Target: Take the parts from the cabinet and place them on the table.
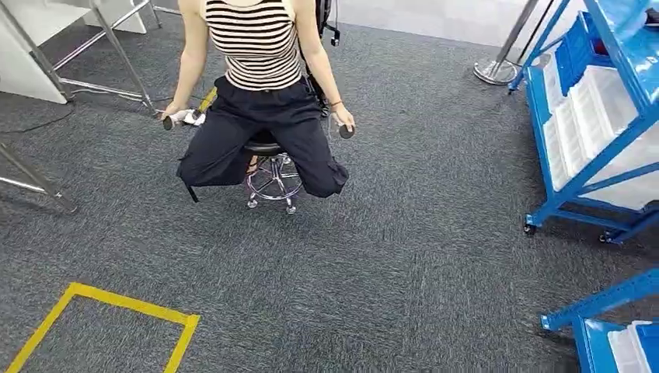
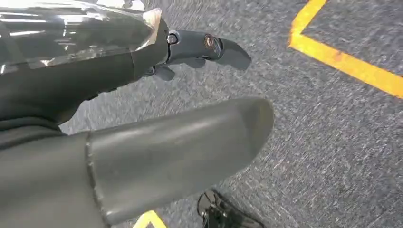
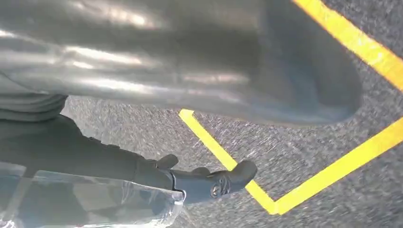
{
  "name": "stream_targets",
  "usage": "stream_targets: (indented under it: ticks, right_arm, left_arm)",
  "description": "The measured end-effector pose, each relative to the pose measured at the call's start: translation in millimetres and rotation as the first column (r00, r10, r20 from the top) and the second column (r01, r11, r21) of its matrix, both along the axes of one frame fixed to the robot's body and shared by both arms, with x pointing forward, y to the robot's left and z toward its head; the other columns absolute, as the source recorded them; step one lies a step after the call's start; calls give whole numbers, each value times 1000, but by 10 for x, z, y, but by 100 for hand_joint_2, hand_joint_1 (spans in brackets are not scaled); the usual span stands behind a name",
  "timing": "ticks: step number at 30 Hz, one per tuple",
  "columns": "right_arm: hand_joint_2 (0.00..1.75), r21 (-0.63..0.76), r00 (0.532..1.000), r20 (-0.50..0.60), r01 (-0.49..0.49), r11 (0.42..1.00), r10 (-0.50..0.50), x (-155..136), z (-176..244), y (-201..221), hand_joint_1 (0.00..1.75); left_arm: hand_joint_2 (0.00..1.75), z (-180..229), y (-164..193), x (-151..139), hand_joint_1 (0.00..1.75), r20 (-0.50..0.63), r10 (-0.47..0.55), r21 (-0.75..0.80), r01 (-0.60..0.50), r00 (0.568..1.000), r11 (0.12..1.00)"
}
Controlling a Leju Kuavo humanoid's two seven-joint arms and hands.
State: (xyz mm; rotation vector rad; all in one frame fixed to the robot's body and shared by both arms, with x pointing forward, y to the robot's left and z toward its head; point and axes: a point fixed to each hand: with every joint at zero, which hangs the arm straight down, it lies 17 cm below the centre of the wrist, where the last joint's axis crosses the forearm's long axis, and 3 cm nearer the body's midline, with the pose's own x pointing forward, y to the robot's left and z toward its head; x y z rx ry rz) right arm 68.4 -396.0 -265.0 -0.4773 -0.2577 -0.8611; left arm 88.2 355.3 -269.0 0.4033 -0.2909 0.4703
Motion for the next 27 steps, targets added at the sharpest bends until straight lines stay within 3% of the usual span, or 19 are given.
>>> stream_targets:
  ticks: [27]
  right_arm:
    - [0,2,1000,-23,-3,1000,3,-93,-15,39,0]
  left_arm:
    - [0,7,11,38,0,5,-12,3,12,1000,1000]
